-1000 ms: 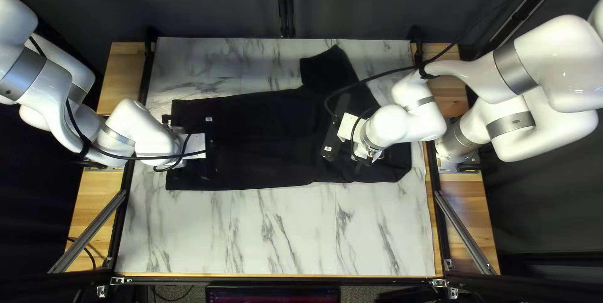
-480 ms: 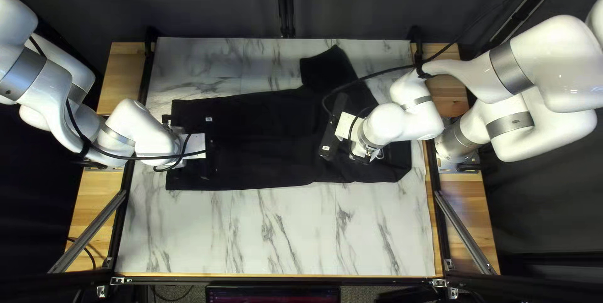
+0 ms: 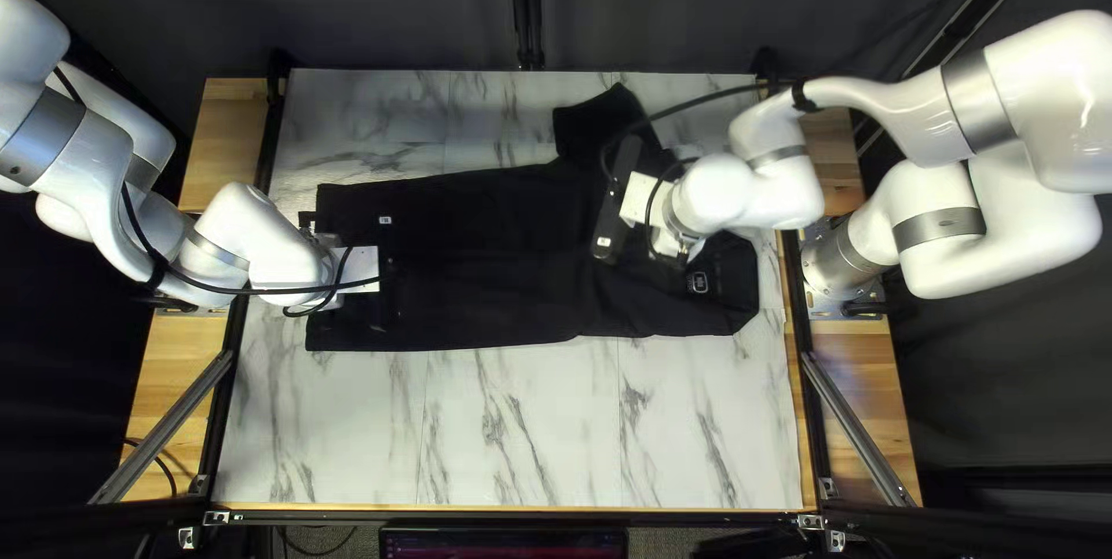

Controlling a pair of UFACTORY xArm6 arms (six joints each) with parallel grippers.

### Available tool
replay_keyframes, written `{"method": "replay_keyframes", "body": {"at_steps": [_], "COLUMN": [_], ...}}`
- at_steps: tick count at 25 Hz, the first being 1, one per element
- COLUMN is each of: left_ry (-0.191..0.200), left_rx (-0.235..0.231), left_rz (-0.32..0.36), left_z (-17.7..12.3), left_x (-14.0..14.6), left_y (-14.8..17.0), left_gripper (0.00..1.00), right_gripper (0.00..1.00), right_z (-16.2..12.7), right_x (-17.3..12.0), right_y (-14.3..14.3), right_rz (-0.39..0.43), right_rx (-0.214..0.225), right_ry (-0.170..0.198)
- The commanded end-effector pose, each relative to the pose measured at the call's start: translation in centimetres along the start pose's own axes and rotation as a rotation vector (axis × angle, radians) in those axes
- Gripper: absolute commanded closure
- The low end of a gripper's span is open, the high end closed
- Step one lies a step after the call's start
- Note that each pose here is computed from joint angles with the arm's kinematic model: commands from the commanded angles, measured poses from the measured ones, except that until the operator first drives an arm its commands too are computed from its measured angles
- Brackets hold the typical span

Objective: Fold t-shirt

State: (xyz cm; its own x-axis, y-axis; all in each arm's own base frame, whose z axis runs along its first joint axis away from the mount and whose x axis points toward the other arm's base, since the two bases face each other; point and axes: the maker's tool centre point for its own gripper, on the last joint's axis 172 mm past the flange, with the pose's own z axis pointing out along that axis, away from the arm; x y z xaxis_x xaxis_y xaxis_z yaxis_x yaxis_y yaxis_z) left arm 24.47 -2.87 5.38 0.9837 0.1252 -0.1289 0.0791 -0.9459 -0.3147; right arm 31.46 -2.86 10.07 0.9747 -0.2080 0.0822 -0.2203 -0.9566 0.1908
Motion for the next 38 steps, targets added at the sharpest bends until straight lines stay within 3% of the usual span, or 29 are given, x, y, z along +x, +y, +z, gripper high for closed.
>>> {"method": "replay_keyframes", "body": {"at_steps": [1, 2, 3, 4, 6, 13, 18, 22, 27, 32, 34, 38], "left_ry": [0.0, 0.0, 0.0, 0.0, 0.0, 0.0, 0.0, 0.0, 0.0, 0.0, 0.0, 0.0], "left_rx": [0.0, 0.0, 0.0, 0.0, 0.0, 0.0, 0.0, 0.0, 0.0, 0.0, 0.0, 0.0], "left_rz": [0.0, 0.0, 0.0, 0.0, 0.0, 0.0, 0.0, 0.0, 0.0, 0.0, 0.0, 0.0], "left_z": [0.0, 0.0, 0.0, 0.0, 0.0, 0.0, 0.0, 0.0, 0.0, 0.0, 0.0, 0.0], "left_x": [0.0, 0.0, 0.0, 0.0, 0.0, 0.0, 0.0, 0.0, 0.0, 0.0, 0.0, 0.0], "left_y": [0.0, 0.0, 0.0, 0.0, 0.0, 0.0, 0.0, 0.0, 0.0, 0.0, 0.0, 0.0], "left_gripper": [0.0, 0.0, 0.0, 0.0, 0.0, 0.0, 0.0, 0.0, 0.0, 0.0, 0.0, 0.0], "right_gripper": [1.0, 1.0, 0.66, 0.53, 0.0, 0.0, 0.0, 0.0, 0.0, 0.0, 0.0, 0.0], "right_z": [1.0, 1.2, 1.5, 1.6, 1.5, 0.8, 0.3, 0.0, -0.6, -0.4, -0.5, -0.5], "right_x": [0.4, 0.3, 0.1, -0.2, -0.9, -4.9, -6.7, -6.9, -5.7, -3.3, -1.6, 1.0], "right_y": [1.9, 2.1, 2.1, 1.8, 0.9, -4.4, -7.3, -7.9, -6.1, -0.6, 2.0, 4.6], "right_rz": [-0.026, -0.028, -0.028, -0.031, -0.036, -0.017, -0.023, -0.028, -0.026, -0.028, -0.019, 0.016], "right_rx": [-0.046, -0.054, -0.062, -0.073, -0.098, -0.139, -0.127, -0.112, -0.094, -0.016, 0.028, 0.094], "right_ry": [-0.019, -0.022, -0.023, -0.02, -0.005, 0.017, 0.02, 0.025, 0.041, 0.069, 0.092, 0.149]}}
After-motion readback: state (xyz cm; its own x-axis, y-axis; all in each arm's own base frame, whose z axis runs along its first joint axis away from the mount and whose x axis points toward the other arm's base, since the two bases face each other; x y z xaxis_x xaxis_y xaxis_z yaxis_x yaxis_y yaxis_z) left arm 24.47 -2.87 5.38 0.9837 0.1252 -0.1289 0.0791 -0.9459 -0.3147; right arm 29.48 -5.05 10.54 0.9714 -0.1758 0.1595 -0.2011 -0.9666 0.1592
